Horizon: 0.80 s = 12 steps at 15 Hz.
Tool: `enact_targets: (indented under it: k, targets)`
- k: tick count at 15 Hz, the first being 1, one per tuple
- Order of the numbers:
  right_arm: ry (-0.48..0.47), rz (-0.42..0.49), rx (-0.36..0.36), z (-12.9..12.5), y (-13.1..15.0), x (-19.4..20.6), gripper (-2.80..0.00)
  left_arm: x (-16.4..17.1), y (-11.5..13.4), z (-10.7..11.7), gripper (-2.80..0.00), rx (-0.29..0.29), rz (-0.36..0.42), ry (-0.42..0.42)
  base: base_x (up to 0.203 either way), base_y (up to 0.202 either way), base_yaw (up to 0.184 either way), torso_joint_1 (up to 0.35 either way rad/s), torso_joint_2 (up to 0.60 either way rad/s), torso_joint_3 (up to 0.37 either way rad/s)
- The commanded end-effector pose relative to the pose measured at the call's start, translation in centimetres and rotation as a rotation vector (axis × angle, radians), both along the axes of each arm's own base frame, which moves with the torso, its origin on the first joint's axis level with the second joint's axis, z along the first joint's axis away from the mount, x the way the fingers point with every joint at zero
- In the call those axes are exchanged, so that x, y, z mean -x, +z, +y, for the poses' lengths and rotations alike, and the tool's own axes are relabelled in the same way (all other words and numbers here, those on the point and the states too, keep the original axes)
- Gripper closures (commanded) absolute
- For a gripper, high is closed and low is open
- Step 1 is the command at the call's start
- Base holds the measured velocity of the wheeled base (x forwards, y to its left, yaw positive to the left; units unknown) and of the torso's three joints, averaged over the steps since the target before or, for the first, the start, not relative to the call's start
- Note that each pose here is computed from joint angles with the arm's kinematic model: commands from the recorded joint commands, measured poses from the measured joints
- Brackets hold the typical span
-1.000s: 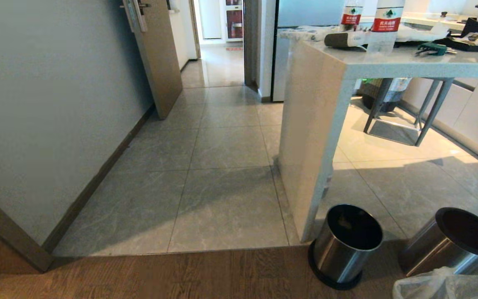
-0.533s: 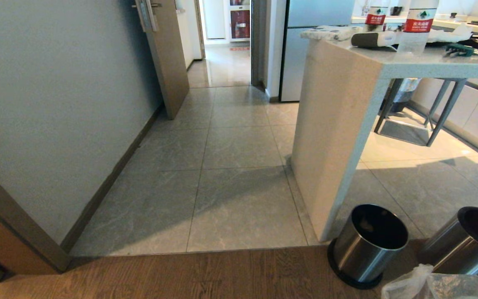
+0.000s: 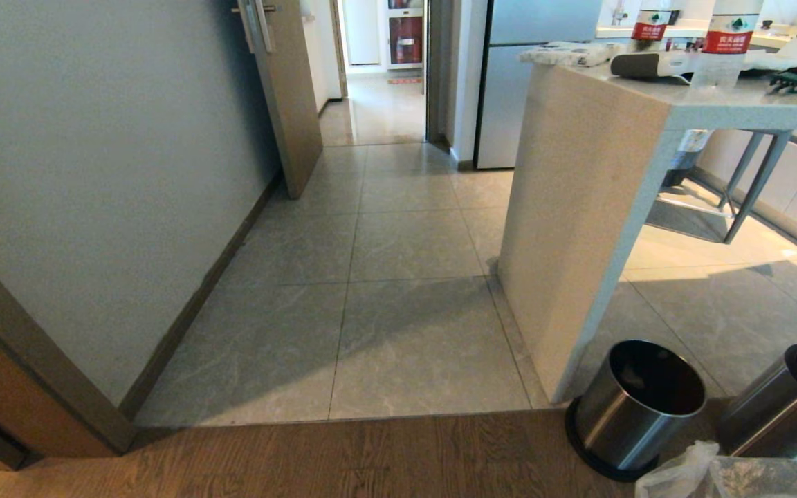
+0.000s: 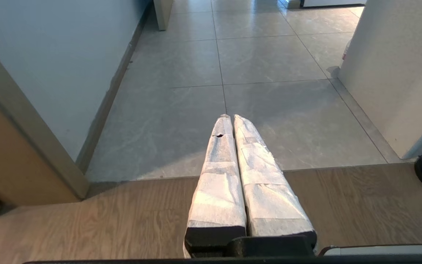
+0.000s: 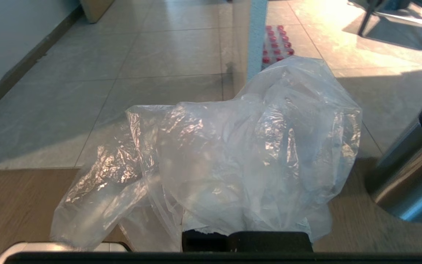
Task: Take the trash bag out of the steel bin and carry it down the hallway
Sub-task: Put the trash bag at the door
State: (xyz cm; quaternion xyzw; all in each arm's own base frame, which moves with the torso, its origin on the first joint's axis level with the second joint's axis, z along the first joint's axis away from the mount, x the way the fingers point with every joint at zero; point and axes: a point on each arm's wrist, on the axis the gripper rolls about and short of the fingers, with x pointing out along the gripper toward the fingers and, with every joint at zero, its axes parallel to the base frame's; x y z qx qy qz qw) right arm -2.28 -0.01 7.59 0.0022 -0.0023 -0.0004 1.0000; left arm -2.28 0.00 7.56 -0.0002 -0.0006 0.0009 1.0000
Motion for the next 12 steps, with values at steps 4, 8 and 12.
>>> enact_targets:
  k: [4, 8, 12]
  targets:
    - [0.000, 0.002, 0.000, 0.00, 0.01, -0.01, 0.00, 0.00, 0.00, 0.00, 0.00, 0.003, 0.000, -0.002, 0.000, 0.000, 0.000, 0.000, 0.00, 0.000]
    - [-0.001, 0.002, 0.000, 0.00, 0.01, -0.01, 0.00, 0.00, 0.00, 0.00, 0.00, 0.003, 0.000, -0.002, 0.160, 0.000, 0.000, 0.001, 0.00, 0.004]
    - [-0.002, 0.002, 0.000, 0.00, 0.01, -0.01, 0.00, 0.00, 0.00, 0.00, 0.00, 0.003, 0.000, -0.002, 0.192, 0.000, 0.001, 0.000, 0.00, 0.003]
